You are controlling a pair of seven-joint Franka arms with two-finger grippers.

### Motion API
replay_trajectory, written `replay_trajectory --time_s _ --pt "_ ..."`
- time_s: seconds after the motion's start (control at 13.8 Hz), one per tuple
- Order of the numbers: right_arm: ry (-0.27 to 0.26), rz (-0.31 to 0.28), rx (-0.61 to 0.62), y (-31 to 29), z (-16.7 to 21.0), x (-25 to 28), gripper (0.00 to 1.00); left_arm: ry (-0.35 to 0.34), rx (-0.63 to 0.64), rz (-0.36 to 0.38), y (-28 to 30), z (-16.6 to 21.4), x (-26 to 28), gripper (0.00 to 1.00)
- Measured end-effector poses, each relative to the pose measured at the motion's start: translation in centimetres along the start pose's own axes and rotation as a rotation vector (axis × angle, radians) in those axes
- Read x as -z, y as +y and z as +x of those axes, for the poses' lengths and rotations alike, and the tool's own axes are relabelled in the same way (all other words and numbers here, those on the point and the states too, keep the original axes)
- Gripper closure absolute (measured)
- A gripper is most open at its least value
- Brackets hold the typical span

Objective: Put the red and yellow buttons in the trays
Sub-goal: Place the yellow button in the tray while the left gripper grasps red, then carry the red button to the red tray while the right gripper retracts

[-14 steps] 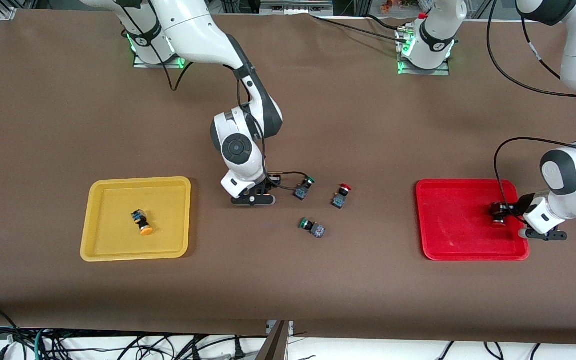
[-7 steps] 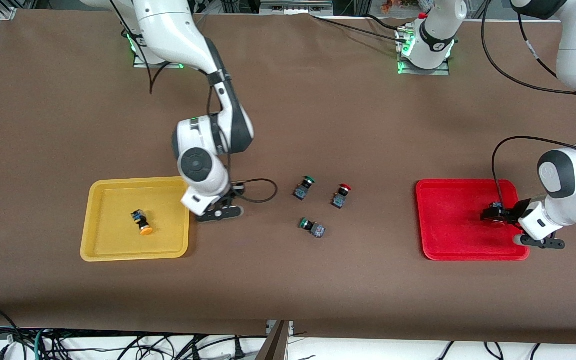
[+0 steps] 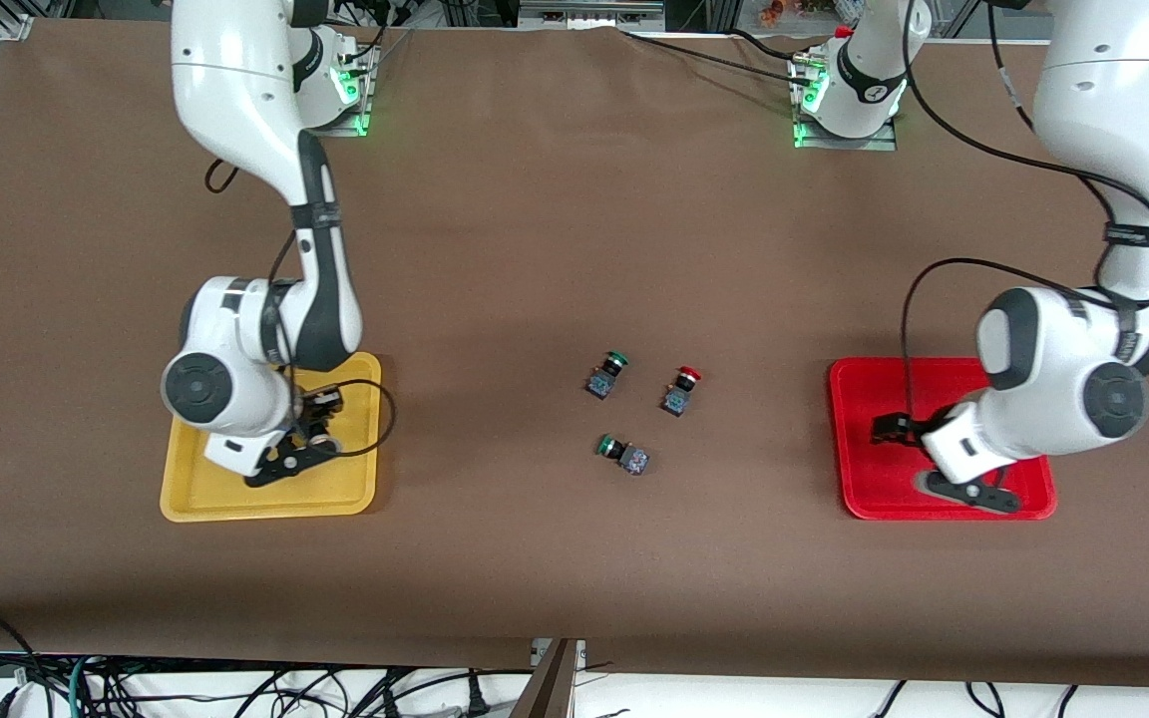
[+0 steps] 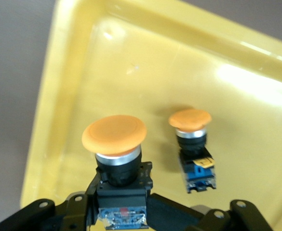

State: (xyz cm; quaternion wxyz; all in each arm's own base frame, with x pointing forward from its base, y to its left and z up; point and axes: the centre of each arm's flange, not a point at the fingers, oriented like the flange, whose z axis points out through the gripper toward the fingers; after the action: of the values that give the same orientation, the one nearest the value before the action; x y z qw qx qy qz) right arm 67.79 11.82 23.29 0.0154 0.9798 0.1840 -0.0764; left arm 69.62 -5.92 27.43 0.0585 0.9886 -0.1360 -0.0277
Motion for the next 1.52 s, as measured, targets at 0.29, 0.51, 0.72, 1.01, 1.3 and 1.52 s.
replay_trajectory --time_s 0.29,0.51,0.72,1.01,1.3,1.52 --pt "-0.012 0.056 -0.014 -0.2 -0.3 -1.6 0.56 -0.029 -0.043 0.004 9.0 1.1 -1.9 0.0" --pt "-0.013 0.122 -0.042 -1.0 -0.3 -1.9 0.49 -0.056 -0.056 0.011 16.8 1.0 -3.8 0.0" --pt "-0.006 0.14 -0.117 -2.1 0.0 -0.6 0.21 -0.054 -0.114 0.02 23.9 0.5 -6.1 0.0" --pt "0.083 0.135 -0.229 -3.8 -0.4 8.2 0.0 -0.027 -0.146 0.033 25.2 0.6 -7.7 0.0" --pt "0.119 0.126 -0.251 -4.4 -4.3 19.2 0.0 -0.005 -0.21 0.07 27.3 0.4 -10.0 0.0" --pt "0.1 0.088 -0.255 -4.8 -7.8 24.3 0.0 -0.014 -0.219 0.072 27.8 0.2 -11.4 0.0"
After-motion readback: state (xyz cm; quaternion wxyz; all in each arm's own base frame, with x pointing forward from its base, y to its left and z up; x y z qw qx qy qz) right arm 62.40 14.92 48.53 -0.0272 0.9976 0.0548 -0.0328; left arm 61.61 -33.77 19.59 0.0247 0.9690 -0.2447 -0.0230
